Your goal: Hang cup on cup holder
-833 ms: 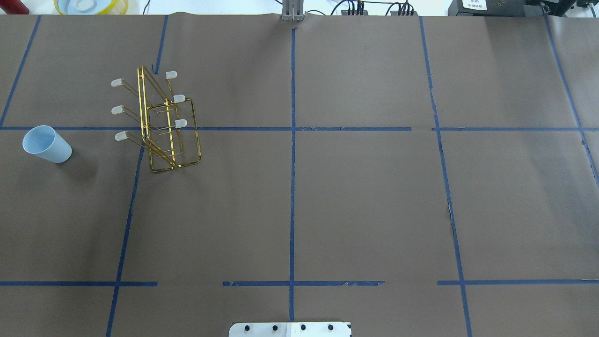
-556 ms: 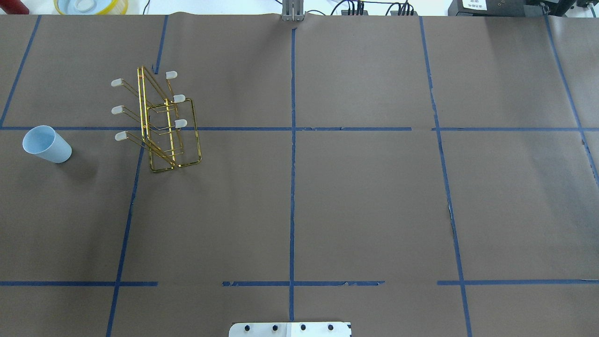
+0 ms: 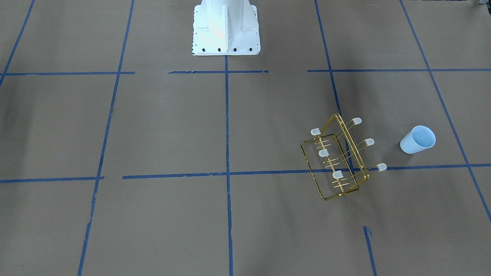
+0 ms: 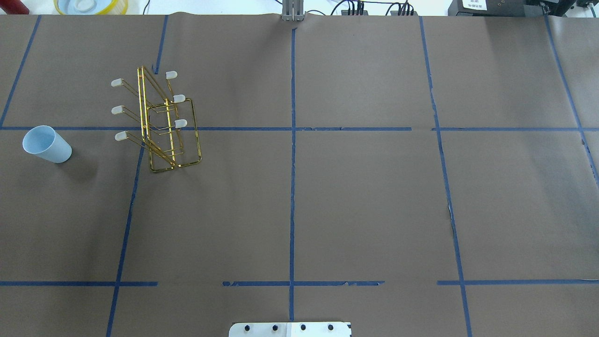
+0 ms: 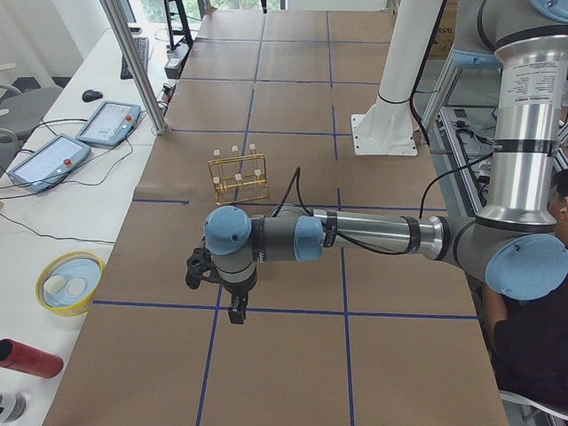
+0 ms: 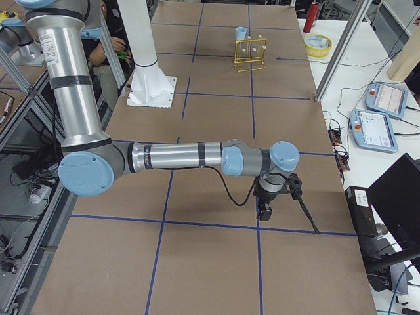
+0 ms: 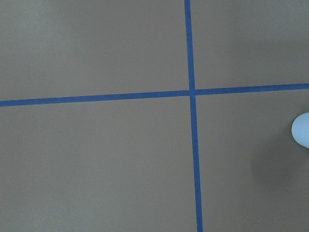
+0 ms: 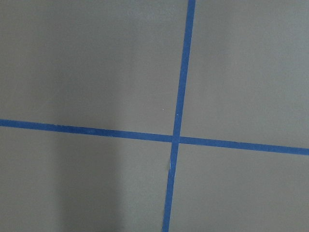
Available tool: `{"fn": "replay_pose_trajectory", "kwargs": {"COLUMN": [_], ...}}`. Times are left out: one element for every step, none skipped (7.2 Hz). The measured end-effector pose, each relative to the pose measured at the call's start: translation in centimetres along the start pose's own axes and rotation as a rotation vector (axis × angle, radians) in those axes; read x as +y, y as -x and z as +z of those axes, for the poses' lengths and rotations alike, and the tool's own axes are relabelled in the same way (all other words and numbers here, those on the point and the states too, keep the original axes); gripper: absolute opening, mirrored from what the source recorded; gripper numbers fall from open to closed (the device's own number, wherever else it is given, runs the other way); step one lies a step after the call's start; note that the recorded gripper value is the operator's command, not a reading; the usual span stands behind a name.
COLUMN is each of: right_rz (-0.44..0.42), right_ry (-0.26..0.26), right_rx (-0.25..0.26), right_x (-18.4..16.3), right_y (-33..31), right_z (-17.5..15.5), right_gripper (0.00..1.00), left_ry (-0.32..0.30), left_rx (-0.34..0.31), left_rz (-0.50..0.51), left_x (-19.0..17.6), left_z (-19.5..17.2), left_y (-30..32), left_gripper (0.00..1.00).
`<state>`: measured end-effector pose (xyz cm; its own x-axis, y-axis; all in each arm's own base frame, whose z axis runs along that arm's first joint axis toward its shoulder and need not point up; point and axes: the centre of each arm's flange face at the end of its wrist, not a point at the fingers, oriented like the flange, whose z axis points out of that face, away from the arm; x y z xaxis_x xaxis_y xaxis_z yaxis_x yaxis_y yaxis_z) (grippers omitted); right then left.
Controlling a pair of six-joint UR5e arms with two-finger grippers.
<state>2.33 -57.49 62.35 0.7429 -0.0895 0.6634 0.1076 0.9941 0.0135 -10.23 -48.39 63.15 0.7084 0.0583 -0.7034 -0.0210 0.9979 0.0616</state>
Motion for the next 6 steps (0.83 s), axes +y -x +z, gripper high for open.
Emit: {"fn": "replay_pose_trajectory", "kwargs": {"right_rz": [0.000,0.000,0.000,0.000,0.000,0.000], "right_ry": [0.000,0.000,0.000,0.000,0.000,0.000], "right_rx": [0.000,0.000,0.000,0.000,0.000,0.000], "right_x": [0.0,0.0,0.0,0.0,0.0,0.0], "right_y": [0.0,0.0,0.0,0.0,0.0,0.0], "right_z": [0.0,0.0,0.0,0.0,0.0,0.0], "right_gripper": [1.00,1.00,1.00,1.00,1.00,1.00], "left_ry": [-0.002,-0.009,-0.016,-0.023,-0.032,-0.041], "left_rx": [0.000,-0.001,-0.004,-0.006,-0.006,-0.005], "left_rz": [0.002,0.008,0.015,0.022,0.031,0.041], "left_x": [-0.1,-0.2,-0.3,-0.6,-0.9,-1.1], "left_z": [-0.1,-0.2,-0.3,-0.6,-0.9,-1.3], "left_y": [-0.1,-0.1,-0.2,-0.5,-0.8,-1.2], "left_gripper": [1.00,1.00,1.00,1.00,1.00,1.00]}}
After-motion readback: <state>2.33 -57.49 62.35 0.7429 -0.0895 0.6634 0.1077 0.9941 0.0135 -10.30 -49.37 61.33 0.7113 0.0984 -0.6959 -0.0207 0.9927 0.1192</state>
